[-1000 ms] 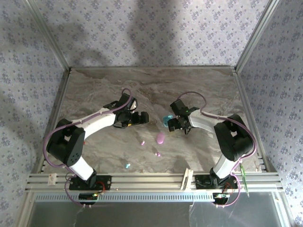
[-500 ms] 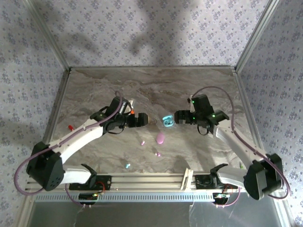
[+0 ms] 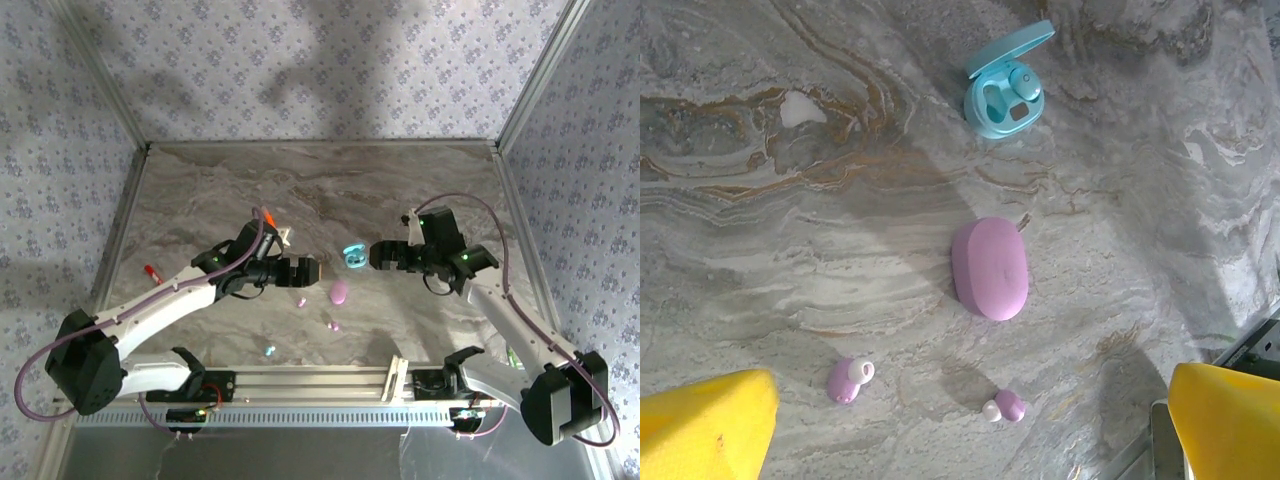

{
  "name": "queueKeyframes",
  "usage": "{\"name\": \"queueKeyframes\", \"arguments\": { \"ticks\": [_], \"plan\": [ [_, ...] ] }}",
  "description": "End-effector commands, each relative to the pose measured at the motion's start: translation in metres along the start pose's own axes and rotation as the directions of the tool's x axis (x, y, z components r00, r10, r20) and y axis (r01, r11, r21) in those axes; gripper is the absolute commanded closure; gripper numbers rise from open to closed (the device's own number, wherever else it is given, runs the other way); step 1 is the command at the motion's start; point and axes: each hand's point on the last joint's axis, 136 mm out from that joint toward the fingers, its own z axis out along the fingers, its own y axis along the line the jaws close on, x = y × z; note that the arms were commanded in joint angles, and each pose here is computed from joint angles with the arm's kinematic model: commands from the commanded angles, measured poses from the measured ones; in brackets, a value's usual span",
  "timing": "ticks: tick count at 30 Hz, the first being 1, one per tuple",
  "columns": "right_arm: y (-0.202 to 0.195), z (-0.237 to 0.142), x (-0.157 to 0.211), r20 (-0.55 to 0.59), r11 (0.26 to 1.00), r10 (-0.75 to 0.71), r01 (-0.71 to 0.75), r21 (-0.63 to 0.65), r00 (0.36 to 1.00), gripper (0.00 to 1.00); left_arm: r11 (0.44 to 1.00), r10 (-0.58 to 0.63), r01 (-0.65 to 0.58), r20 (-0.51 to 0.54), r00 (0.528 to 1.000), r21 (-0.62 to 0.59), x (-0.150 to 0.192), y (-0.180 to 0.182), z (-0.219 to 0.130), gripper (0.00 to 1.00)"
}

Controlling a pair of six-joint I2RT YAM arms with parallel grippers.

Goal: Insert the wireless bluetooth earbuds into the charging case

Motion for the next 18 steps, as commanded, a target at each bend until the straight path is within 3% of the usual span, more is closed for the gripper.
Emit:
{"name": "queueKeyframes", "arguments": {
  "ticks": [1, 8, 18],
  "plan": [
    [0.012, 0.006, 0.014, -0.059, 0.999, 0.000, -0.003, -0.046, 0.998, 0.01, 0.998, -0.044, 0.043, -0.015, 0.999, -0.034, 0.006, 0.012, -0.004, 0.00],
    [0.051, 0.022, 0.041, -0.130, 0.992, -0.091, 0.078, -0.097, 0.987, 0.10, 0.969, -0.248, 0.249, 0.024, 0.968, -0.012, 0.005, 0.055, -0.016, 0.00],
    [0.120, 0.044, 0.093, -0.200, 0.964, -0.231, 0.197, -0.176, 0.952, 0.30, 0.909, -0.416, 0.417, 0.112, 0.902, 0.020, 0.013, 0.105, -0.047, 0.00]
  ]
}}
